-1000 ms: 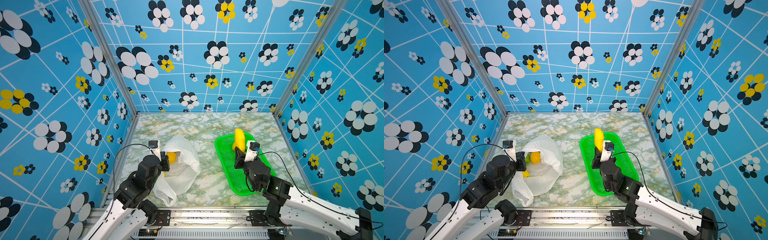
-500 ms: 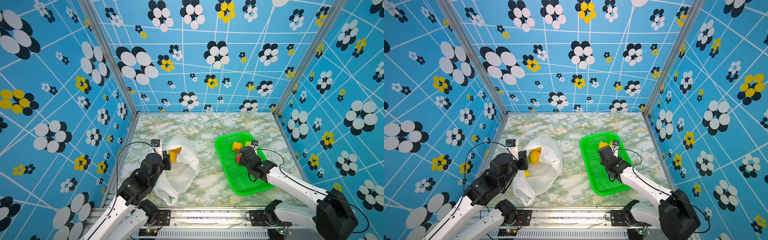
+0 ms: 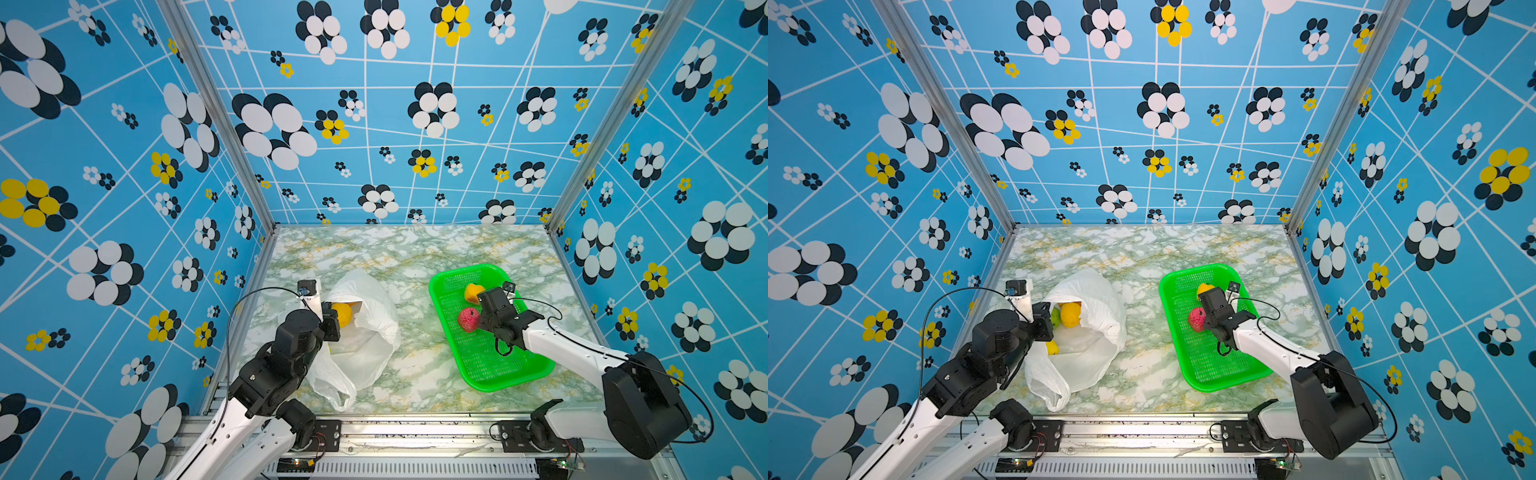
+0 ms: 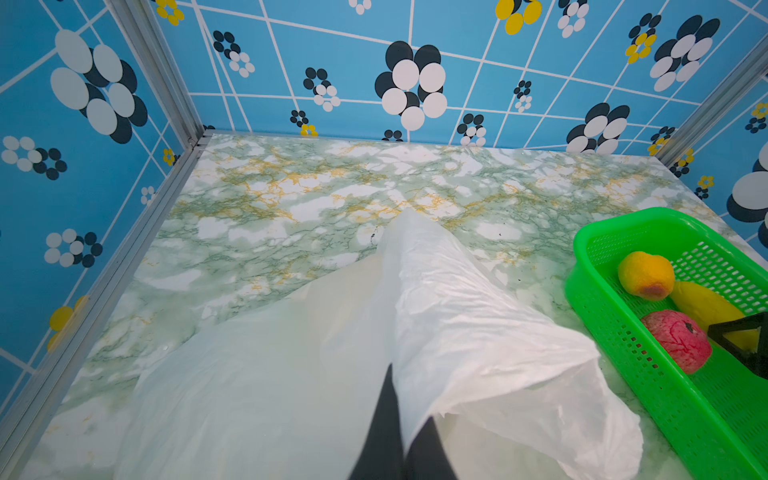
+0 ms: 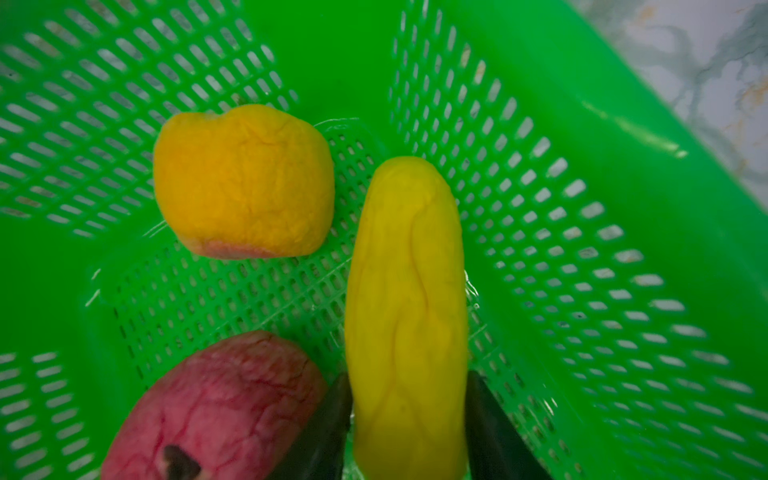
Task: Untie the knot of the plastic bag and take out the fruit
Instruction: 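Open the right gripper to drop the long yellow fruit in the basket, then move the right gripper back over the bag mouth held by the left gripper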
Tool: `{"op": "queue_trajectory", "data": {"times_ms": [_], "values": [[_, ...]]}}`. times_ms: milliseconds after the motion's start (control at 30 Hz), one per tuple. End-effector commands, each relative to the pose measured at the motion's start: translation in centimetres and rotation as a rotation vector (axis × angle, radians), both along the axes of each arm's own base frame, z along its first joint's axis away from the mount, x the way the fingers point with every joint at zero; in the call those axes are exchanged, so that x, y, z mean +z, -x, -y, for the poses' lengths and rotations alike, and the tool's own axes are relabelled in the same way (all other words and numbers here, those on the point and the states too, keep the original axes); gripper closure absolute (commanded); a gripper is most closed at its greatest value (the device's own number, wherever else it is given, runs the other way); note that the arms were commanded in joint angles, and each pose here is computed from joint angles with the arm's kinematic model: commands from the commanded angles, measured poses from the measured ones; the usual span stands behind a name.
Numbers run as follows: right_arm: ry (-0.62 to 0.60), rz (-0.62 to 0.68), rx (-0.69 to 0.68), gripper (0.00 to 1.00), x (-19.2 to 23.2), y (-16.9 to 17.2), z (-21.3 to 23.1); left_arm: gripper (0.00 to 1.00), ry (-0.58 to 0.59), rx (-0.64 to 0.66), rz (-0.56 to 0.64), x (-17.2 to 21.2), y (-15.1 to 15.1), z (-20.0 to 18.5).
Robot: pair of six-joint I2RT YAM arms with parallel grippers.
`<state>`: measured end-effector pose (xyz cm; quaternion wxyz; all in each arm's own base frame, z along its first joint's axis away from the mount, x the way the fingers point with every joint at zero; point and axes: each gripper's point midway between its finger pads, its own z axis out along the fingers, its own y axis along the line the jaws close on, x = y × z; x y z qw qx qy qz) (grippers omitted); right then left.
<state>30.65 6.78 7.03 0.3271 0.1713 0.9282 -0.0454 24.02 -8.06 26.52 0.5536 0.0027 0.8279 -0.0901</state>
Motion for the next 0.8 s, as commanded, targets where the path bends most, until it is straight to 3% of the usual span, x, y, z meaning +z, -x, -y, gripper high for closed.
{"op": "queue_trajectory", "data": {"times_ms": [0, 67, 433, 767], "values": [[-0.01, 0.003, -0.01, 0.43, 0.7, -0.1, 0.1, 1.0, -0.007, 0.012, -0.002, -0.1, 0.1, -0.4], [-0.025, 0.012, 0.007, 0.35, 1.2, 0.0, -0.2, 1.0, -0.007, 0.015, -0.004, -0.1, 0.2, -0.5], [-0.113, 0.222, 0.102, 0.31, 7.0, 2.5, -0.7, 1.0, 0.009, 0.003, -0.001, -0.1, 0.6, -0.5], [-0.157, 0.499, 0.534, 0.34, 14.1, 6.1, -9.9, 1.0, 0.002, 0.001, -0.008, -0.2, 0.3, -0.3]]}}
